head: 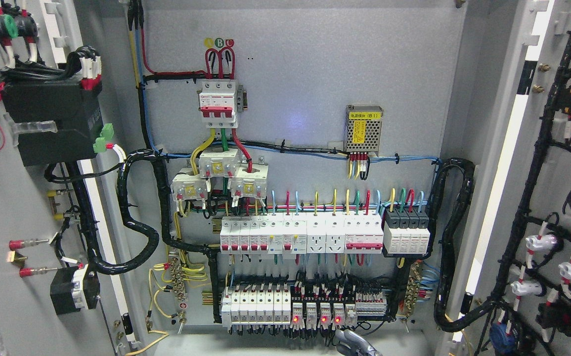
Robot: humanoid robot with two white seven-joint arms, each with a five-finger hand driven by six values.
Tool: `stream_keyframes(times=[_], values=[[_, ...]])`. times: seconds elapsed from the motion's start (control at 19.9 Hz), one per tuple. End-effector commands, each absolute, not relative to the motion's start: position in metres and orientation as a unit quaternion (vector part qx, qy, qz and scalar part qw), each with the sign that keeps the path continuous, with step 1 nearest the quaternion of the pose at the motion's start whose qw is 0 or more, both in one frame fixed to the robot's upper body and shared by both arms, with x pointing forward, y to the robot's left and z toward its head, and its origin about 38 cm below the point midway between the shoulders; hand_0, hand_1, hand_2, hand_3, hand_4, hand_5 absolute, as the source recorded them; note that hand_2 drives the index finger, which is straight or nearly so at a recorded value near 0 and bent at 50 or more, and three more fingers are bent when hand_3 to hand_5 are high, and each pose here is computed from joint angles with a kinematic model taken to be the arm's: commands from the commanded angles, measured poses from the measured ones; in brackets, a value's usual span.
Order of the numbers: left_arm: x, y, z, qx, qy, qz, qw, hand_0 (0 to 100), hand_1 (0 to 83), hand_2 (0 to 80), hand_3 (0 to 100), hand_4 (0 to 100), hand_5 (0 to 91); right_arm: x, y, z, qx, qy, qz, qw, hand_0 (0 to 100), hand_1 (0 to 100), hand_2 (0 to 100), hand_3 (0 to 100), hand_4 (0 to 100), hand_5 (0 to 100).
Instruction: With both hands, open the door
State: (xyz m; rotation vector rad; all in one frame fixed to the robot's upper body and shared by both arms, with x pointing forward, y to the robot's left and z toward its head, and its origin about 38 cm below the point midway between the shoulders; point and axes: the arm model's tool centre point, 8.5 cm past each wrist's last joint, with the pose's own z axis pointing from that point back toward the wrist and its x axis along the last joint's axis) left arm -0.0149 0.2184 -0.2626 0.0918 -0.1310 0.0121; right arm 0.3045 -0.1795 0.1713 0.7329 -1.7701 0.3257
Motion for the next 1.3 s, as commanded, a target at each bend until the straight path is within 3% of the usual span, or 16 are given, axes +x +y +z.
stream_keyframes(times=[0.0,0.2,0.4,0.55,0.95,1.25], values=[[-0.008,0.219,-0.263,0.046,-0.073,-0.003,0.996,0,0.0,0.0,0,0,0.0,0.295,-0.206,0.175,0.278,-0.771,0.127,0.559,0,0,0,0,0,0],[-0.018,0.224,-0.263,0.050,-0.071,-0.001,0.996,0,0.0,0.0,0,0,0.0,0.282,-0.221,0.171,0.252,-0.797,0.112,0.538,0,0,0,0,0,0],[0.026,0.236,-0.256,0.057,-0.181,-0.008,0.982,0,0.0,0.0,0,0,0.0,0.271,-0.231,0.162,0.238,-0.784,0.137,0.556,0,0,0,0,0,0],[0.053,0.239,-0.237,0.049,-0.265,-0.049,0.962,0,0.0,0.0,0,0,0.0,0.266,-0.251,0.161,0.212,-0.783,0.158,0.562,0,0,0,0,0,0],[0.094,0.220,-0.133,-0.017,-0.477,-0.149,0.866,0,0.0,0.0,0,0,0.0,0.254,-0.267,0.166,0.182,-0.813,0.158,0.530,0,0,0,0,0,0],[0.098,0.204,-0.048,-0.074,-0.565,-0.197,0.798,0,0.0,0.0,0,0,0.0,0.249,-0.283,0.184,0.147,-0.841,0.157,0.496,0,0,0,0,0,0]])
